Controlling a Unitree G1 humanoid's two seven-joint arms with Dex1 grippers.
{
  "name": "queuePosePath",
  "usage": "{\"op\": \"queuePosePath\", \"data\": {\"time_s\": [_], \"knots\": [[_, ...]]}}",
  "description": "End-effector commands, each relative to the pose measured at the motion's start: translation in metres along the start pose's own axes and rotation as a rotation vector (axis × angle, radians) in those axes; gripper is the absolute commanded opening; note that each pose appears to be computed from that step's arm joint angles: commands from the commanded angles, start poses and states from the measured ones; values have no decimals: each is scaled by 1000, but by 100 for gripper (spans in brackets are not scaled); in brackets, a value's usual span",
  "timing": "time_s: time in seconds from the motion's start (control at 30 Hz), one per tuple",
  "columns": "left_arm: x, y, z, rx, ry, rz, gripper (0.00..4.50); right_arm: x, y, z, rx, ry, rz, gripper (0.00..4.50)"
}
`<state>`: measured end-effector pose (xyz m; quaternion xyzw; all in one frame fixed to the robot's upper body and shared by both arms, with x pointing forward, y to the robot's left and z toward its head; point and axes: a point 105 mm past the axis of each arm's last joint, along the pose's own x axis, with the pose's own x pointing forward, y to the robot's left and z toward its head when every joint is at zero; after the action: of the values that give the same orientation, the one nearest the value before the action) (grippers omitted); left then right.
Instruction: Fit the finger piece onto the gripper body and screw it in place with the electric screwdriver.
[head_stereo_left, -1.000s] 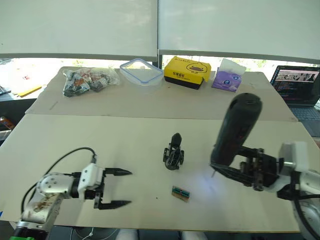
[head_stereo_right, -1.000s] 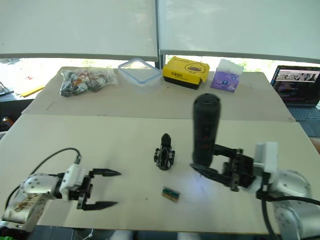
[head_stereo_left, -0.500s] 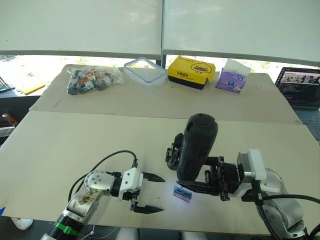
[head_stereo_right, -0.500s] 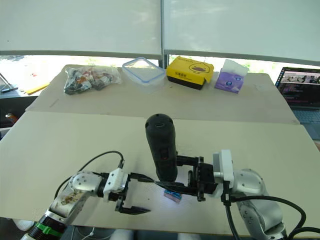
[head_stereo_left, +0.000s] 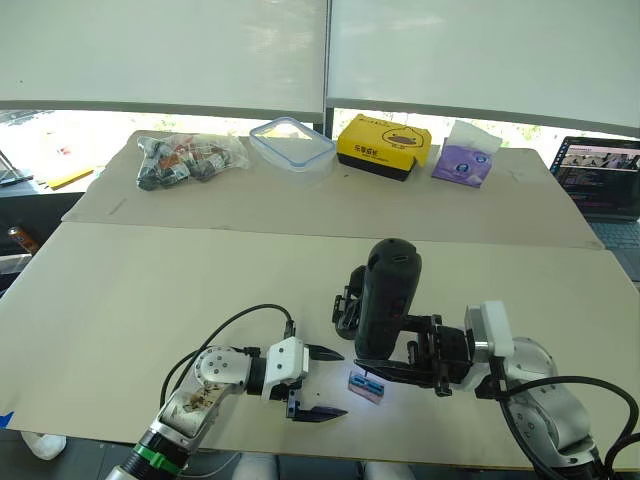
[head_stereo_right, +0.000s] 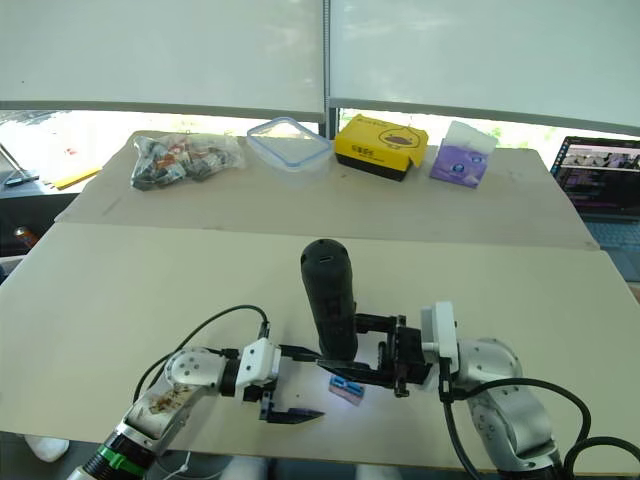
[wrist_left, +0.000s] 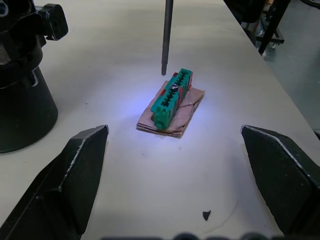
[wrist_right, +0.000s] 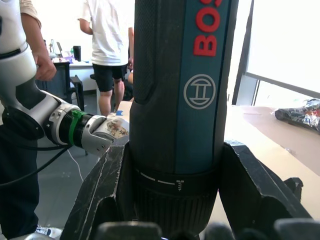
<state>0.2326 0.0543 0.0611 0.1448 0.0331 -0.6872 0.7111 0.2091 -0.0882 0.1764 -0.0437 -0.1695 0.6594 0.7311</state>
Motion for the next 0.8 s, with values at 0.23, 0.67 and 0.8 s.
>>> {"op": "queuePosePath", "data": {"time_s": [0.23, 0.67, 0.8], "knots": [[16, -2, -10, -12, 32, -46, 448, 4, 1, 13, -69, -46, 9, 196], [19, -10, -15, -5, 60, -80, 448, 0, 4, 12, -57, -26, 1, 196], [18, -12, -16, -14, 63, -81, 448, 0, 5, 12, -52, -24, 6, 196]]}}
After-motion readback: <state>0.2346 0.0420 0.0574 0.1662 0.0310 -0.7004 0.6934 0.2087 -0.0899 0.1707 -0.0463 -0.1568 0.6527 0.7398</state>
